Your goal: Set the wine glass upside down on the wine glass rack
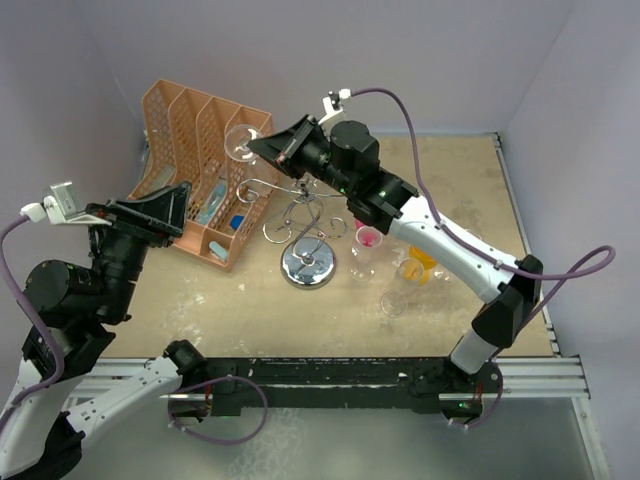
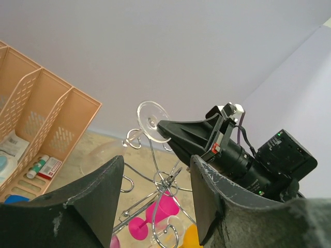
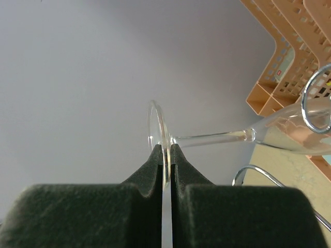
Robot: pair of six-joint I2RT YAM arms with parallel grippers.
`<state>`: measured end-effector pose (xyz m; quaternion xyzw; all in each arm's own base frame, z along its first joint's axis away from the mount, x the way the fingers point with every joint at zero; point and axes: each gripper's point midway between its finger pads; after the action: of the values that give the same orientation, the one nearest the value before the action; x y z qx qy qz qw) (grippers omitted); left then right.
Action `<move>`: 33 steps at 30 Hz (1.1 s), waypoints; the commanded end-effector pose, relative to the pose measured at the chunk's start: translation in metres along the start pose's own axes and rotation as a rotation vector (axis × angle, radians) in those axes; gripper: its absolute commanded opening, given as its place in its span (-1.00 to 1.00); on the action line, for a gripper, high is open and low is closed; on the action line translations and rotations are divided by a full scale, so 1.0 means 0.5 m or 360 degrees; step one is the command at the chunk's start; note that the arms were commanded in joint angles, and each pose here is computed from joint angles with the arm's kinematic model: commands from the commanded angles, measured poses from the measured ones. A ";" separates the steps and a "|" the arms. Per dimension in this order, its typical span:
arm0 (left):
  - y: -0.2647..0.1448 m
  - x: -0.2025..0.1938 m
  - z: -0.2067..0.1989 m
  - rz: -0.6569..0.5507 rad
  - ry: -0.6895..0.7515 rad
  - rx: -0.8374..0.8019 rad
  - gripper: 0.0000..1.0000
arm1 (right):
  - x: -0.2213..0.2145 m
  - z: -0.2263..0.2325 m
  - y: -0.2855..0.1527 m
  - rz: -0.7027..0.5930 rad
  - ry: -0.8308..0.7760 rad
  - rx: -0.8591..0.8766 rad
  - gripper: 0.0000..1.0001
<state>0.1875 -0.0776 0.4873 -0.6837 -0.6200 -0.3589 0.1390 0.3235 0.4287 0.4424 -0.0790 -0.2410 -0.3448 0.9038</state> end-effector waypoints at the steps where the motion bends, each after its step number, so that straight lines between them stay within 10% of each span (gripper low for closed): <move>1: 0.009 -0.007 -0.007 0.0001 -0.0046 -0.0013 0.02 | 0.055 0.058 -0.054 -0.0129 0.0053 0.0082 -1.00; 33: 0.023 -0.038 0.019 0.0042 -0.0023 0.0077 0.02 | 0.186 -0.025 -0.051 -0.0483 -0.0098 -0.0243 -1.00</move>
<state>0.1983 -0.0857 0.4716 -0.6892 -0.6166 -0.3457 0.1590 0.3603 0.3573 0.4312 -0.1636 -0.2025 -0.4716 0.8425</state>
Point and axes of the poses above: each gripper's point midway between its finger pads, its own y axis out along the fingers, its own z axis along the line the jaws close on, x = y × z, and after that the axes turned 8 degrees about -y, right-handed
